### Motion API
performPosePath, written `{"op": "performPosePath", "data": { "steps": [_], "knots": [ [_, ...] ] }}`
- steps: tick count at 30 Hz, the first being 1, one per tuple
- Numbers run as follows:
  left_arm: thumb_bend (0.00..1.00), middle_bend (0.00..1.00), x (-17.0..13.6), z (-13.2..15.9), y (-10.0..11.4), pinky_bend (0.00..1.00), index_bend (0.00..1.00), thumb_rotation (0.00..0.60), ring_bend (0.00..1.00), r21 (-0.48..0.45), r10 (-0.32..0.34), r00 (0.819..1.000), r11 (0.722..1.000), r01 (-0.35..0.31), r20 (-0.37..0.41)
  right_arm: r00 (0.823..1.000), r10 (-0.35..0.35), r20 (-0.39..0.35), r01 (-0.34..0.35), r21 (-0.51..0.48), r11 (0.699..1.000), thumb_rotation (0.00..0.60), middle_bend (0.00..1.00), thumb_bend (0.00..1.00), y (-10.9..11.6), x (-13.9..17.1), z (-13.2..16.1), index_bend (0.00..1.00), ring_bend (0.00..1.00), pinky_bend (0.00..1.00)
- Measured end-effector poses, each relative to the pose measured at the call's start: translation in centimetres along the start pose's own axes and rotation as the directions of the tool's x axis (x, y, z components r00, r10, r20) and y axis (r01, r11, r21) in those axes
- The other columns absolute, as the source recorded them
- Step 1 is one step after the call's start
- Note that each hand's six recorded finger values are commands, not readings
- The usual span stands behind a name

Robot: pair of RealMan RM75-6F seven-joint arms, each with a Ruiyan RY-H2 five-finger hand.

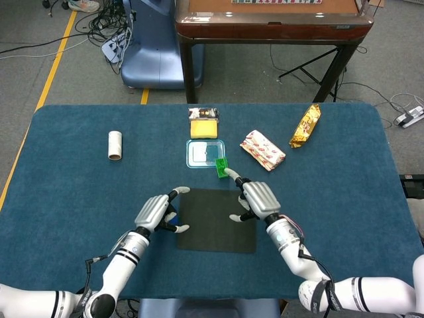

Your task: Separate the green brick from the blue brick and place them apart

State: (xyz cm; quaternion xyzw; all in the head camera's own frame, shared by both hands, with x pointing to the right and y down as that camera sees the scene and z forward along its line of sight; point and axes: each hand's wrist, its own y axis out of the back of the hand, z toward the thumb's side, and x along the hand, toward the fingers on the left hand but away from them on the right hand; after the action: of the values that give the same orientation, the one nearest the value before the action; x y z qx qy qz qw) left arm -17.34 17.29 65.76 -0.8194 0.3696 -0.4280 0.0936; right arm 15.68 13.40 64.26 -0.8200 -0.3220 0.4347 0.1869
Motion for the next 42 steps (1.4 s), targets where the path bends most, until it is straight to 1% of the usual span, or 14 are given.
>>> {"op": "performPosePath", "data": {
  "steps": [4,7,9,12,13,14,17,21,23,26,31,35,38,42],
  "knots": [
    [0.05,0.97,-0.9,-0.1,1.3,1.0,0.14,0.6,0.86,0.033,0.033,0.999,0.999,-0.034,0.018,0.999,-0.045,-0.003,0.045,0.01,0.999,0.6,0.96,0.0,1.5,0.8,-0.5,0.17,1.0,1.0],
    [0.05,0.81,-2.0,-0.4,3.0,0.99,0.12,0.6,0.75,0.081,0.077,0.996,0.993,-0.08,0.034,0.996,-0.087,0.002,0.087,0.034,0.996,0.6,0.86,0.0,2.9,1.7,-1.3,0.23,0.97,1.0],
    [0.05,0.68,-3.0,-0.8,4.5,0.93,0.12,0.6,0.67,0.125,0.119,0.992,0.984,-0.124,0.044,0.993,-0.119,0.007,0.118,0.059,0.991,0.6,0.76,0.0,4.0,2.5,-2.0,0.24,0.88,0.98],
    [0.05,0.53,-4.6,-1.5,6.7,0.79,0.12,0.6,0.55,0.209,0.182,0.981,0.959,-0.191,0.058,0.987,-0.157,0.014,0.155,0.098,0.983,0.6,0.62,0.0,5.3,3.6,-3.0,0.24,0.71,0.84],
    [0.05,0.46,-5.2,-1.7,7.3,0.73,0.12,0.6,0.49,0.238,0.201,0.978,0.948,-0.21,0.063,0.986,-0.167,0.015,0.164,0.11,0.98,0.6,0.57,0.0,5.7,4.0,-3.3,0.24,0.64,0.76],
    [0.05,0.42,-5.9,-2.1,8.2,0.68,0.12,0.6,0.45,0.278,0.227,0.971,0.931,-0.237,0.068,0.984,-0.18,0.017,0.176,0.128,0.976,0.6,0.51,0.0,6.2,4.5,-3.8,0.24,0.56,0.67],
    [0.05,0.35,-8.1,-3.3,10.3,0.59,0.14,0.6,0.38,0.372,0.299,0.952,0.877,-0.303,0.071,0.977,-0.212,0.023,0.205,0.175,0.963,0.6,0.42,0.0,7.3,5.8,-5.1,0.25,0.43,0.53],
    [0.05,0.34,-11.6,-5.7,12.5,0.57,0.18,0.6,0.37,0.48,0.372,0.927,0.807,-0.345,0.041,0.966,-0.26,0.021,0.245,0.27,0.931,0.6,0.36,0.0,8.6,7.5,-6.9,0.26,0.35,0.42],
    [0.05,0.34,-13.5,-7.0,13.5,0.56,0.19,0.6,0.36,0.532,0.4,0.916,0.772,-0.348,0.018,0.959,-0.282,0.02,0.26,0.33,0.907,0.6,0.35,0.0,9.2,8.6,-8.1,0.26,0.33,0.41],
    [0.05,0.34,-16.1,-8.5,14.3,0.56,0.21,0.6,0.36,0.586,0.429,0.903,0.735,-0.342,-0.011,0.954,-0.298,0.037,0.263,0.38,0.887,0.6,0.34,0.0,9.7,10.4,-9.9,0.26,0.32,0.41],
    [0.05,0.34,-20.0,-11.0,15.6,0.56,0.21,0.6,0.36,0.638,0.471,0.879,0.7,-0.32,-0.075,0.944,-0.318,0.084,0.258,0.409,0.875,0.6,0.33,0.0,10.3,13.7,-12.0,0.26,0.31,0.41],
    [0.05,0.34,-22.4,-12.6,16.6,0.56,0.21,0.6,0.36,0.632,0.512,0.85,0.701,-0.331,-0.122,0.93,-0.344,0.127,0.262,0.427,0.865,0.6,0.33,0.0,11.2,16.5,-13.2,0.27,0.31,0.41],
    [0.05,0.34,-24.0,-13.7,17.2,0.56,0.21,0.6,0.36,0.652,0.537,0.832,0.683,-0.33,-0.142,0.922,-0.361,0.137,0.271,0.437,0.858,0.6,0.33,0.0,11.8,18.1,-13.3,0.29,0.31,0.41],
    [0.05,0.34,-25.0,-14.6,17.2,0.56,0.21,0.6,0.36,0.668,0.537,0.826,0.68,-0.303,-0.171,0.916,-0.373,0.146,0.276,0.444,0.853,0.6,0.33,0.0,12.2,19.6,-13.1,0.29,0.31,0.41]
  ]
}}
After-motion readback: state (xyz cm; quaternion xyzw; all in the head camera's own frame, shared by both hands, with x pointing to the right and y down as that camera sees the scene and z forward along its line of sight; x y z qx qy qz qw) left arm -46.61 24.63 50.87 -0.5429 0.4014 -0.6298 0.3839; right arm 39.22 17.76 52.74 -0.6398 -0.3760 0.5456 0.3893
